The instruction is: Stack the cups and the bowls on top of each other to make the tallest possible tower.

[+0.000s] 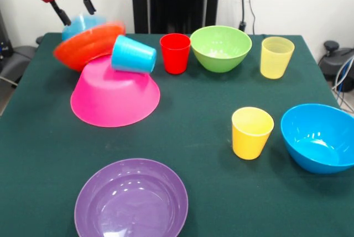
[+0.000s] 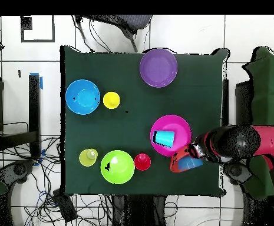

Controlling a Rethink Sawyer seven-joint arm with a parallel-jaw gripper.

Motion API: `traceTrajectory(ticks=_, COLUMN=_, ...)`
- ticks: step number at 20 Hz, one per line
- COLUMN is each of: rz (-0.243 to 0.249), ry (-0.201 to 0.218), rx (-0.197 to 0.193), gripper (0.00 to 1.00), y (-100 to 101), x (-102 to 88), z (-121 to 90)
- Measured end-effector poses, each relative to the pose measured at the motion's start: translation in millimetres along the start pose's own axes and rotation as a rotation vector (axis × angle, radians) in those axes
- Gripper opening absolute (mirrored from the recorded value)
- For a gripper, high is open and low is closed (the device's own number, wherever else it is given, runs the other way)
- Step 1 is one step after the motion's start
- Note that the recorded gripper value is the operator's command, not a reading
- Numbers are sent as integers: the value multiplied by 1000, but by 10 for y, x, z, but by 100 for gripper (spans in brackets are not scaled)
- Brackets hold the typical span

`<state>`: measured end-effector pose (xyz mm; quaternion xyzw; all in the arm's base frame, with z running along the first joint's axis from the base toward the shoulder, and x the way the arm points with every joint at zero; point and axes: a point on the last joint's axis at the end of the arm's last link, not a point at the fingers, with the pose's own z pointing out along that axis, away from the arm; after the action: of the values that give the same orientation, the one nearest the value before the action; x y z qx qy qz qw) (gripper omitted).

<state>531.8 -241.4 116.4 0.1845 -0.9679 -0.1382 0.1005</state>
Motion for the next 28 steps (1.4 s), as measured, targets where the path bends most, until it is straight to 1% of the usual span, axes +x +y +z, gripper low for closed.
traceTrajectory(ticks=28, rz=5, ry=-5, rx=1, gripper=100, y=-26, x=23, z=-17)
